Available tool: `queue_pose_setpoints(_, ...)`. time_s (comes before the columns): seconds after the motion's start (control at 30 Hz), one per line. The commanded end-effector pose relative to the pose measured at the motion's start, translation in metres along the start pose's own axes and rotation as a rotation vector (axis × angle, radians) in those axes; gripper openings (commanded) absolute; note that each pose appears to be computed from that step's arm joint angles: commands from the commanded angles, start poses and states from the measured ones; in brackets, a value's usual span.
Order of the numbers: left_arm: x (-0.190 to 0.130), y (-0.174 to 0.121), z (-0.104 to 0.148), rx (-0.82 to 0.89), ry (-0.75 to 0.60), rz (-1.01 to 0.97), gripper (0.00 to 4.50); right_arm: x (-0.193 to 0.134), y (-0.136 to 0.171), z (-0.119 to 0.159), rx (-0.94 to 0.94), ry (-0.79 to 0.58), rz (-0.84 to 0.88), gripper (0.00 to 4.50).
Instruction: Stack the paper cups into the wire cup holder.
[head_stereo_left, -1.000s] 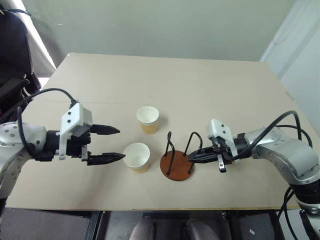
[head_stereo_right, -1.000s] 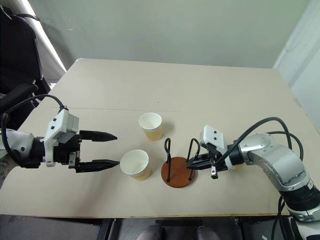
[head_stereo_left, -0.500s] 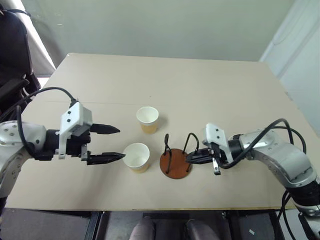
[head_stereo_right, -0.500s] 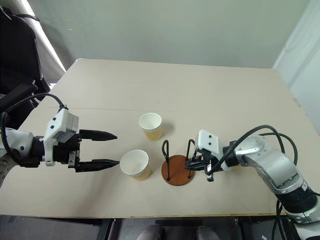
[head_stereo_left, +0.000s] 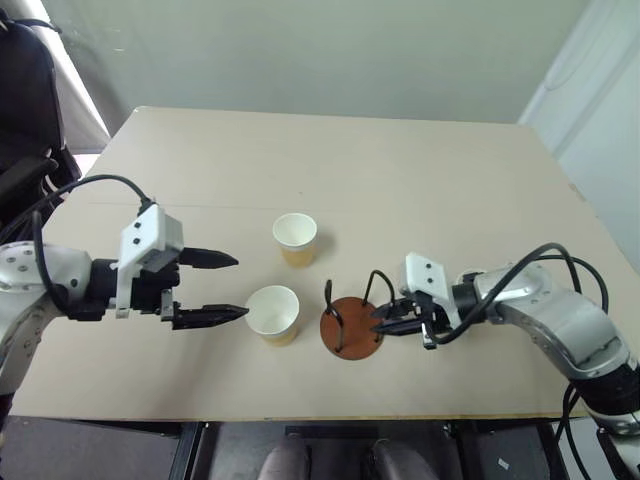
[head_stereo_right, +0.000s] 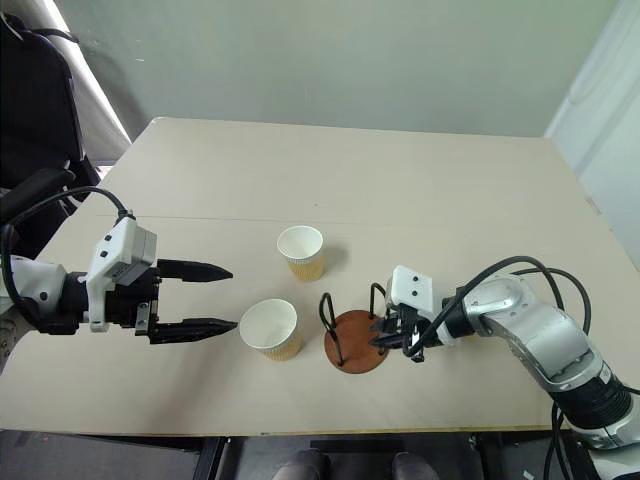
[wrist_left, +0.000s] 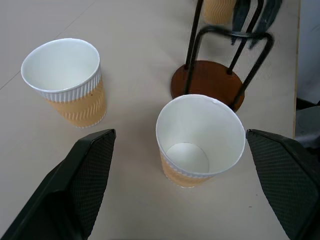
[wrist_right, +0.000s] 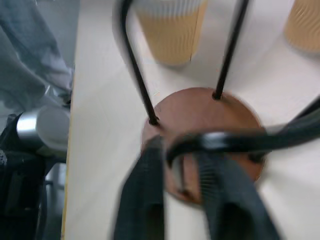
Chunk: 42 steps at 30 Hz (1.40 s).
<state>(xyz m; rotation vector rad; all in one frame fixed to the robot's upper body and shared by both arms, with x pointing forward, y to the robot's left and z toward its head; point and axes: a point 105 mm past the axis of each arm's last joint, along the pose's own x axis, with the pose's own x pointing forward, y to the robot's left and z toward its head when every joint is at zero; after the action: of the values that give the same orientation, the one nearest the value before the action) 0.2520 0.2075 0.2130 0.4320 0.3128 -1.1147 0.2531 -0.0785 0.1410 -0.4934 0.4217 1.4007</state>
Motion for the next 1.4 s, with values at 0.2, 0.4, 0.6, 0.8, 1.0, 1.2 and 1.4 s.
queue_pose_setpoints(0.2, -0.001, 0.003, 0.01, 0.048, -0.013, 0.002, 4.5, -0.011, -0.005, 0.001, -0.044, 0.022, -0.039, 3.98)
queue_pose_setpoints(0.4, 0.0, 0.008, 0.015, 0.071, -0.026, -0.006, 4.5, -0.053, -0.009, 0.003, -0.154, 0.133, -0.05, 4.48)
queue_pose_setpoints(0.6, -0.006, 0.011, 0.028, 0.115, -0.062, -0.032, 4.5, -0.118, -0.016, 0.043, -0.253, 0.127, -0.14, 4.48)
queue_pose_setpoints(0.8, -0.009, 0.002, 0.052, 0.207, -0.102, -0.087, 4.5, -0.153, -0.012, 0.026, -0.209, 0.265, -0.196, 4.48)
queue_pose_setpoints(1.0, 0.001, -0.012, 0.071, 0.299, -0.113, -0.147, 4.5, -0.133, -0.013, -0.007, -0.159, 0.323, -0.182, 4.48)
queue_pose_setpoints(1.2, 0.001, -0.022, 0.069, 0.317, -0.082, -0.167, 4.5, -0.124, -0.012, -0.026, -0.1, 0.333, -0.144, 4.48)
queue_pose_setpoints(1.4, -0.003, -0.024, 0.063, 0.312, -0.057, -0.158, 4.5, -0.125, -0.017, -0.038, -0.082, 0.354, -0.147, 4.48)
